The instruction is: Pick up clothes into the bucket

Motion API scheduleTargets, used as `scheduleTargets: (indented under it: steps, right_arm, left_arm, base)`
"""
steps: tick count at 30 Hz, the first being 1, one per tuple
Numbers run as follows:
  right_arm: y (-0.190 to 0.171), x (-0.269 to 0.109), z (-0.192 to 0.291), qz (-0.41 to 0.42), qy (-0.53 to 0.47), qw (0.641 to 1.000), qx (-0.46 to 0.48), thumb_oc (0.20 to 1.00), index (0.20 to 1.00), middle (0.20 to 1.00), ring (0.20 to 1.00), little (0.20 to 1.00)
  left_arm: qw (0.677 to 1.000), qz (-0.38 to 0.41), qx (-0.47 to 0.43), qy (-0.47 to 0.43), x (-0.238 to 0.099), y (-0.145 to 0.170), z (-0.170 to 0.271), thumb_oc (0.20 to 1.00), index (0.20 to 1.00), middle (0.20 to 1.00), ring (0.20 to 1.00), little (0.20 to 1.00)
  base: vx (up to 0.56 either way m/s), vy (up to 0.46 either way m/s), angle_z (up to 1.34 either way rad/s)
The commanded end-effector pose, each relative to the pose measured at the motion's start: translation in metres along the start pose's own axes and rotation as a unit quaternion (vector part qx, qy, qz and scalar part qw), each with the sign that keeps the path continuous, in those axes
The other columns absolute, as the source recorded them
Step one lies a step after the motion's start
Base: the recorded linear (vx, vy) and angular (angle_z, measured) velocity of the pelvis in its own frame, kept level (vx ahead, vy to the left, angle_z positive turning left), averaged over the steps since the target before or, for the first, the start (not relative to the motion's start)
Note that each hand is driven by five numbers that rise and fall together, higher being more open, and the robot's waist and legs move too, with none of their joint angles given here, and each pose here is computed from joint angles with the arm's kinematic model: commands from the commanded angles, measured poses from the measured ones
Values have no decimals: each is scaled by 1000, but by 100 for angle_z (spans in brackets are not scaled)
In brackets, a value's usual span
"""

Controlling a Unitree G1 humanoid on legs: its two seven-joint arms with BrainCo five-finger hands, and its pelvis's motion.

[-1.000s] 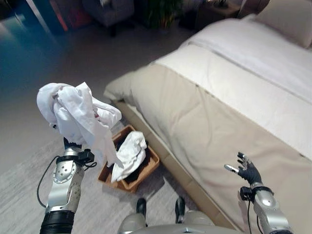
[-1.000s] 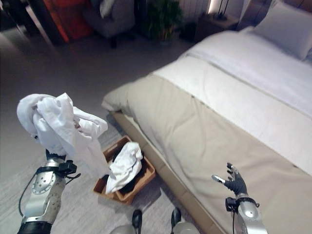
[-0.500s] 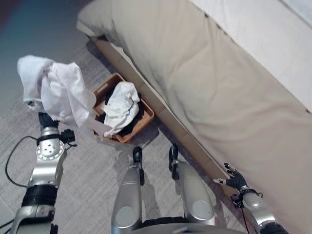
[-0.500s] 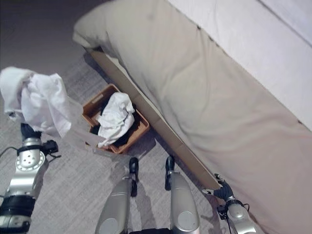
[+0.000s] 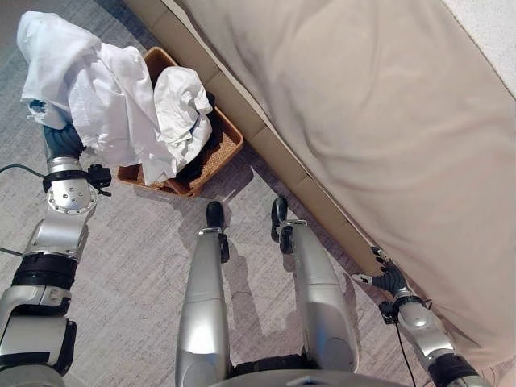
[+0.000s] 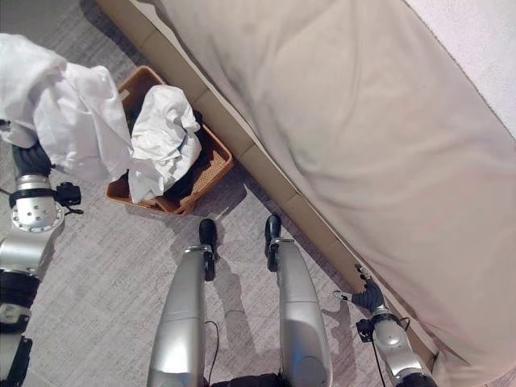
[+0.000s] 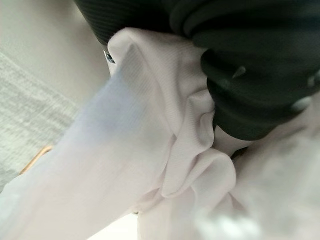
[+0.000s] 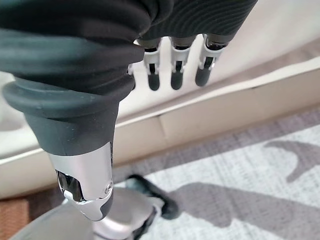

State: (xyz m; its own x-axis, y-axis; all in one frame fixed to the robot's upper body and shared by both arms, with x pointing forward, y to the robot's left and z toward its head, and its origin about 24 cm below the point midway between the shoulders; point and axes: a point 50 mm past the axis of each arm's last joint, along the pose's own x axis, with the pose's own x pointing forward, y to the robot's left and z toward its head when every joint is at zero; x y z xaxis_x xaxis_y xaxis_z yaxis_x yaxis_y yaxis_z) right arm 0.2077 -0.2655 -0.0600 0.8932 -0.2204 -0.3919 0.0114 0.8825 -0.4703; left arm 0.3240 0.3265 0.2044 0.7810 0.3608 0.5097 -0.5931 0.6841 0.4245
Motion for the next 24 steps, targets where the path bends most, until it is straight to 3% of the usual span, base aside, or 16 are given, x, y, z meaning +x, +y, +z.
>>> scheduleTargets:
  steps: [1,16,18,19,24]
  right_arm:
    - [-12,-3,3,-26,-23,999,11,1000,1000,1000,1000,1000]
    - [-9,0,16,-37,-49,997,35,1000,1000,1000,1000,1000]
    - [-6,0,16,-33,-49,998,36,1000,1000,1000,1000,1000]
    - [-5,1,17,-30,-51,998,38,1000,1000,1000,1000,1000]
    - [1,1,16,-22,-46,998,39,1000,1000,1000,1000,1000]
  left_arm:
    - [996,52,-10,-74,24,26,36,200,200,200,200,200]
    - [996,66,-21,-52,45,32,43,200,200,200,200,200]
    - [996,70,-25,-47,47,33,43,893,893,893,893,893]
    - [996,69,-27,-42,49,32,43,1000,1000,1000,1000,1000]
    - [997,65,-23,-35,51,31,42,1000,1000,1000,1000,1000]
  base:
    - [0,0,0]
    - [2,0,0]
    - [0,0,0]
    - [0,0,0]
    - [0,0,0]
